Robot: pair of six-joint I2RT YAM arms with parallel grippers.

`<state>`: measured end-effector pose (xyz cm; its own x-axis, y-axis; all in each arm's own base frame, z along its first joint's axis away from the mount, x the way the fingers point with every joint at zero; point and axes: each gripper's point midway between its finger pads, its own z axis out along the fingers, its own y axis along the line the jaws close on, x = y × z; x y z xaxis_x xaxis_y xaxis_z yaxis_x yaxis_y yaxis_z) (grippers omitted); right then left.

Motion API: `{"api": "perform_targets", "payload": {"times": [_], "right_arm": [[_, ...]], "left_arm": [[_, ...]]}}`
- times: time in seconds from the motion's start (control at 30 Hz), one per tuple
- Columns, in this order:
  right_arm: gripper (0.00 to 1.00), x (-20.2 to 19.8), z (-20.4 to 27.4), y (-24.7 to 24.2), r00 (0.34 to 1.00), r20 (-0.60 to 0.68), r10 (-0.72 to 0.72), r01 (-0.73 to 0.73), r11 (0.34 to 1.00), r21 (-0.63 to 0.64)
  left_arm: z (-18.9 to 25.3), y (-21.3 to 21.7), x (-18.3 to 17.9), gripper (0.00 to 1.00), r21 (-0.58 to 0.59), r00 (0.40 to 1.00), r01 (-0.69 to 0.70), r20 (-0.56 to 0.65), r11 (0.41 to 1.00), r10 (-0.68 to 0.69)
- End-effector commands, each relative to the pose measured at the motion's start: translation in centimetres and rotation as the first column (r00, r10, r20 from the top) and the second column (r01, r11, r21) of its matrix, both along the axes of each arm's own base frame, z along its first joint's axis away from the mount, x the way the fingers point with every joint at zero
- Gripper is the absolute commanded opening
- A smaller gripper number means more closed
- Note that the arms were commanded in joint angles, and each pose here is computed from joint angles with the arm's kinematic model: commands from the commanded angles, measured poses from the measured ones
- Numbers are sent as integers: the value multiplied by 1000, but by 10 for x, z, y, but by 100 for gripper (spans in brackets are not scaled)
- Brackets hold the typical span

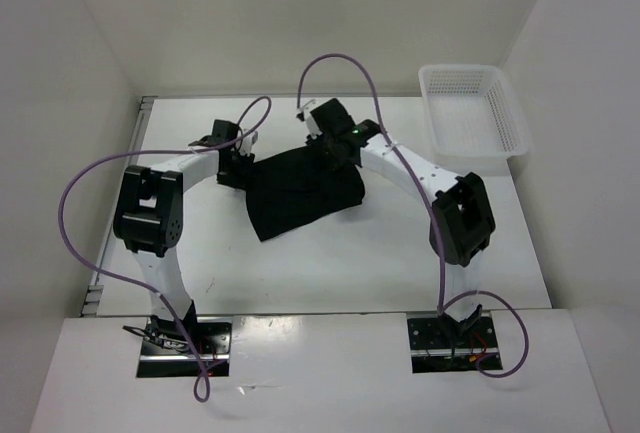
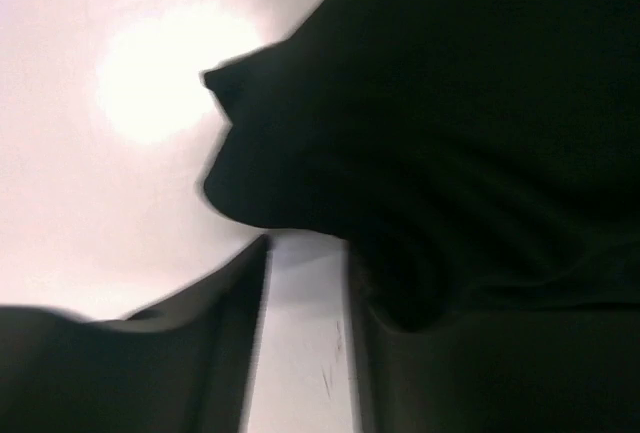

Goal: Fold and stack the shorts
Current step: Fold the shorts

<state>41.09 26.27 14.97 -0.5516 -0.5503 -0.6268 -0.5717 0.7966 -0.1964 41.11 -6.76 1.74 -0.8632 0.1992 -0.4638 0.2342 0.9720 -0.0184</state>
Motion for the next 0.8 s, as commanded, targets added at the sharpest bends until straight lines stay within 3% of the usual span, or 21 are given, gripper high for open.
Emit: {"api": "perform_targets", "payload": {"times": [0.0,0.07,0.4,0.57,0.7,0.77], "right_arm": [[0,-5,23,44,994,75,77,-80,996,29],[0,-17,22,64,988,75,133,-135,990,29],[0,-7,24,118,980,101,174,-183,979,87],[0,6,12,137,985,119,127,-138,986,92],[0,-14,-5,161,980,87,179,-187,978,92],[6,-22,-16,167,978,59,198,-203,974,97]], "left_arm": [[-22,-15,0,39,-80,996,37,-79,996,-43],[-25,-19,1,32,-100,995,45,-79,994,-53],[-15,-50,13,2,-230,988,109,-80,967,-130],[-16,-52,7,0,-249,987,116,-83,962,-141],[-14,-54,5,0,-260,986,120,-83,958,-146],[-15,-47,7,0,-241,988,104,-83,965,-127]]}}
